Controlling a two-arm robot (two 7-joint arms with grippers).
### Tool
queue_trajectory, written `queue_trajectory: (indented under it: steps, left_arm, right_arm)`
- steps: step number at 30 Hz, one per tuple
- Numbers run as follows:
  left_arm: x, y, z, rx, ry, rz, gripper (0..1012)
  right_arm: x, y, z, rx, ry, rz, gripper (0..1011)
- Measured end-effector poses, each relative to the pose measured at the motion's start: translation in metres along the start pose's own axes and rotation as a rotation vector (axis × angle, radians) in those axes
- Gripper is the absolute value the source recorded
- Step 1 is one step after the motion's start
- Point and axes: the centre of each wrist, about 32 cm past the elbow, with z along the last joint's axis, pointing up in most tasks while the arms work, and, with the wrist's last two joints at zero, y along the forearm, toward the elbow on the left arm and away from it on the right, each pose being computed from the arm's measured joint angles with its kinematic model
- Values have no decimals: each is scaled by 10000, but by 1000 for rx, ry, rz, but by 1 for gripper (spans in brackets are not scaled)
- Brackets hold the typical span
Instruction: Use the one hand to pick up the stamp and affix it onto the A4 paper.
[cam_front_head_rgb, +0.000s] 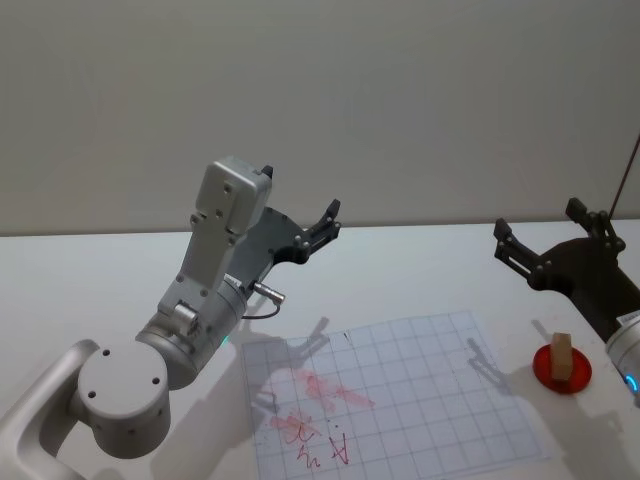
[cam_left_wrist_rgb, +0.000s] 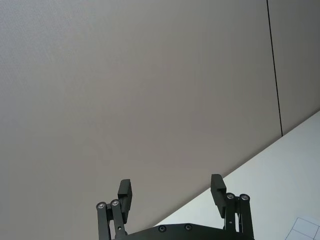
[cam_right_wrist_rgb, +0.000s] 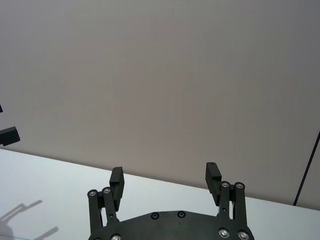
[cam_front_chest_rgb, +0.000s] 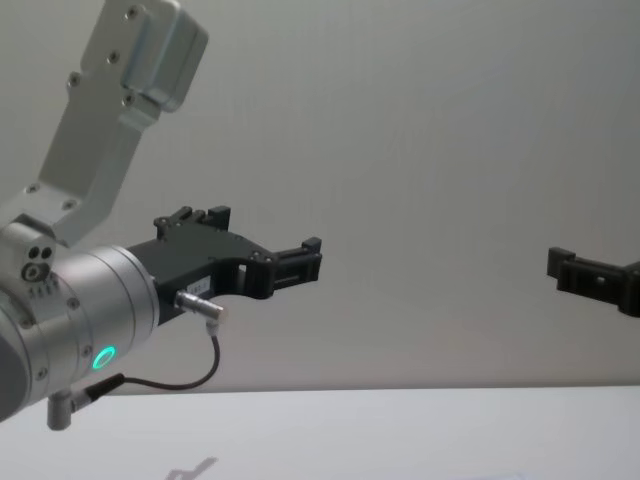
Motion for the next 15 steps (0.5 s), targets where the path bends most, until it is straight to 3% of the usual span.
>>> queue_trajectory:
  steps: [15]
  left_arm:
    - [0, 0, 0, 0, 0, 0, 1001]
  right_arm:
    - [0, 0, 0, 0, 0, 0, 1001]
